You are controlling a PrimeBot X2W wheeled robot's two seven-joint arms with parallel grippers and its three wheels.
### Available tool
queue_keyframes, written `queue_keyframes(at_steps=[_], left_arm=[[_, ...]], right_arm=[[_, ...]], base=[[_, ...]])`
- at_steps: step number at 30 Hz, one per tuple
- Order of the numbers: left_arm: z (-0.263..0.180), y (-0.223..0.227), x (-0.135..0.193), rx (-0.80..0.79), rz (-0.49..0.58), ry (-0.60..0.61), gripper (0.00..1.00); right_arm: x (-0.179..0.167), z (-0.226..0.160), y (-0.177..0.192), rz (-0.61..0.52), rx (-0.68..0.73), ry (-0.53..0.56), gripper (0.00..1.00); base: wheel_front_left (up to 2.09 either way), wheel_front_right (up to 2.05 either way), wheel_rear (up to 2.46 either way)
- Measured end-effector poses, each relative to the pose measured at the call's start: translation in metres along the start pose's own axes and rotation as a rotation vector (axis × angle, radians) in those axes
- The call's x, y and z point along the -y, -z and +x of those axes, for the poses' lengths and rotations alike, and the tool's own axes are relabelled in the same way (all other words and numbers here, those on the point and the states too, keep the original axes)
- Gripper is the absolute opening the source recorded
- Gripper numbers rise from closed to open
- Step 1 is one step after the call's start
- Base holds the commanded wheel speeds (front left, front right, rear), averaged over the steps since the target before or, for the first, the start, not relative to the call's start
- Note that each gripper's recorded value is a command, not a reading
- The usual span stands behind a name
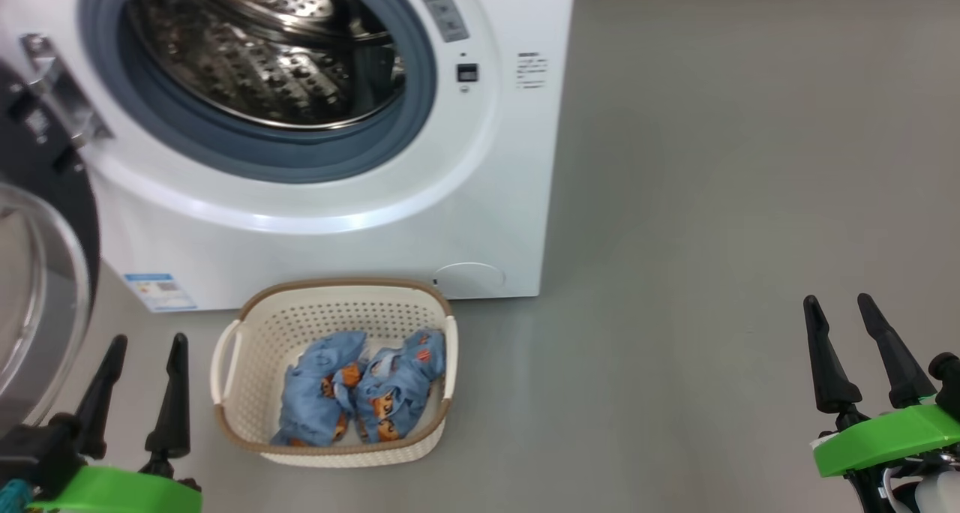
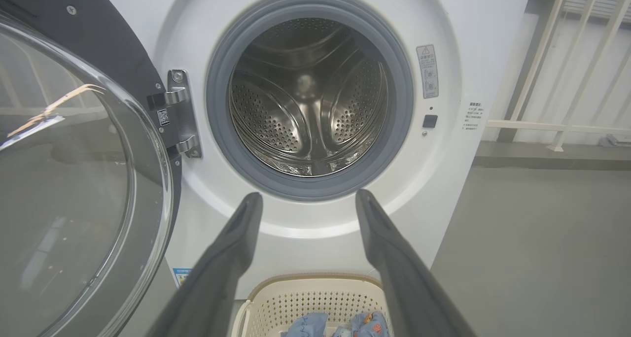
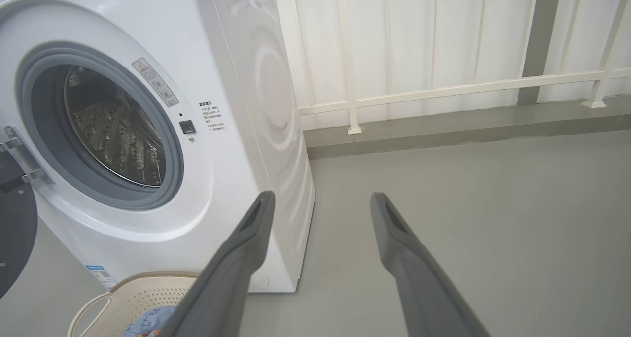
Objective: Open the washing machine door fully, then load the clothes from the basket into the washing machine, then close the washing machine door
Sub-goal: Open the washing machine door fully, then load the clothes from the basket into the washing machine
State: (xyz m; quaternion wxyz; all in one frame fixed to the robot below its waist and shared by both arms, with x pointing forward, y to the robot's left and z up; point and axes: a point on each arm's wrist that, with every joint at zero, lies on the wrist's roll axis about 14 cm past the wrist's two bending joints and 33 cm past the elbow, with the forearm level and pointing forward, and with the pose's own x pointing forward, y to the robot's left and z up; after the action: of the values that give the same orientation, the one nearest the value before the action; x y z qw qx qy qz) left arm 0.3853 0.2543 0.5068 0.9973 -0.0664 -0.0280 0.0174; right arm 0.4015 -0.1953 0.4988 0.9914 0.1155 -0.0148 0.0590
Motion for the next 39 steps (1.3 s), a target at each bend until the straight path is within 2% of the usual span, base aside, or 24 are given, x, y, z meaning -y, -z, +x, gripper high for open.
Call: queue_keyframes(at_steps=[16, 39], left_arm=[[0.007, 0.019, 0.041, -0.046, -0.020, 0.101, 1.00], [0.009, 0.015, 0.047, -0.029, -0.031, 0.117, 1.00]], right_arm=[[0.034, -0.038, -0.012, -0.007, 0.031, 0.117, 1.00], [0.040, -0.045, -0.017, 0.003, 0.049, 0.146, 1.00]], base=[[0.00, 0.00, 0.00], [0.00, 0.00, 0.00]])
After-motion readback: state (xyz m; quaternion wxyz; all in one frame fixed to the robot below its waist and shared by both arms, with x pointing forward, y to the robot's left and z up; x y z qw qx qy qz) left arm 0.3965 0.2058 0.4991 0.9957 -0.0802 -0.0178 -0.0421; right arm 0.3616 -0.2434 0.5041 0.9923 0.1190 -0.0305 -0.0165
